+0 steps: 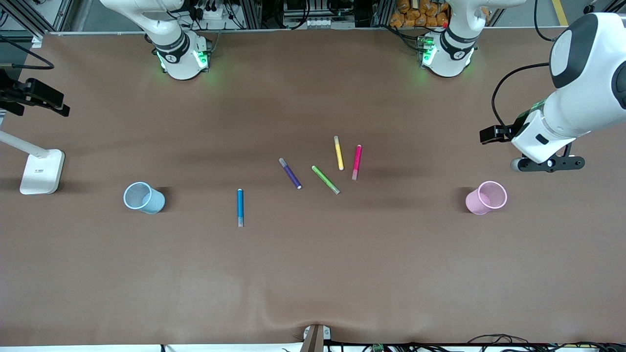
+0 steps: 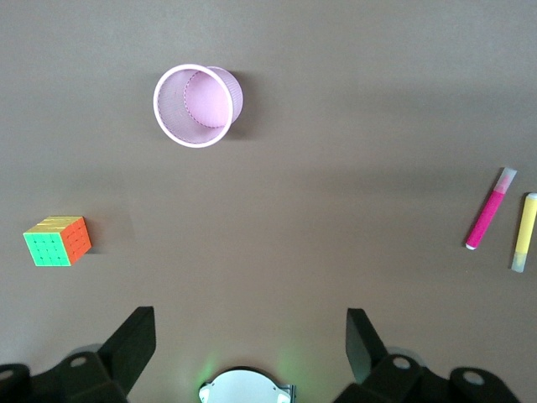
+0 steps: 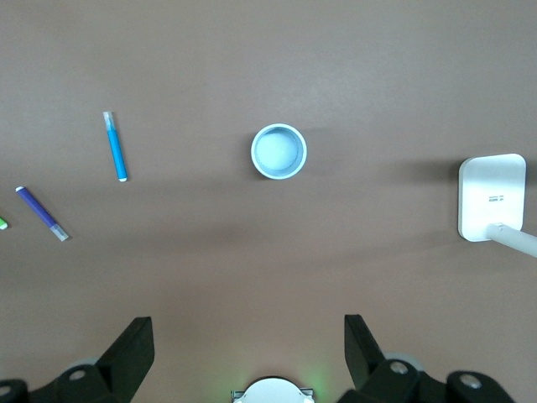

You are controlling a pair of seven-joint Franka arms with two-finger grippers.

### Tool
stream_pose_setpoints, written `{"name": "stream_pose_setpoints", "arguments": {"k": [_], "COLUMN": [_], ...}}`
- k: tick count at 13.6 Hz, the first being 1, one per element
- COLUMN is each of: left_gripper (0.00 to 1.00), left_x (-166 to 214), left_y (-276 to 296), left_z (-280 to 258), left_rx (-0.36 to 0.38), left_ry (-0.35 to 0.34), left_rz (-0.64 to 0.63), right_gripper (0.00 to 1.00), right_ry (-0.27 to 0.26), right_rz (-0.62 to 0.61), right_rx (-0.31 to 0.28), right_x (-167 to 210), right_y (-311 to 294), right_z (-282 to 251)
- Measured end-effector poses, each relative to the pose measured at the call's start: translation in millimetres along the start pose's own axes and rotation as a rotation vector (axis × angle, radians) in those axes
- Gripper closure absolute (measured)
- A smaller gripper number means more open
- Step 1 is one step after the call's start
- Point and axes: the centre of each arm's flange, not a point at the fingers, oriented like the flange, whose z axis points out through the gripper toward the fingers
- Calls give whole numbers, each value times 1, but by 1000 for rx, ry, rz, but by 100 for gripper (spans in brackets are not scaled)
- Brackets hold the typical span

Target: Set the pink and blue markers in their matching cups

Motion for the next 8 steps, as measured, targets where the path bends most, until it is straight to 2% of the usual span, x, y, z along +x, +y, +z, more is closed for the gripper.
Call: {"name": "stream_pose_setpoints", "arguments": {"k": [3, 8], "left_gripper": [0, 0], "left_x": [-3, 2], "left_y": [18, 89], "left_z": [6, 52], "left_rx": [6, 27], "left_ry": [-9, -76], "left_rz": [39, 142], "right_gripper": [0, 0], "right_ry": [0, 0], "right_rz": [19, 17], "right_rx": [2, 2], "right_x": [0, 0], "right_y": [10, 9], "right_z": [0, 0]}}
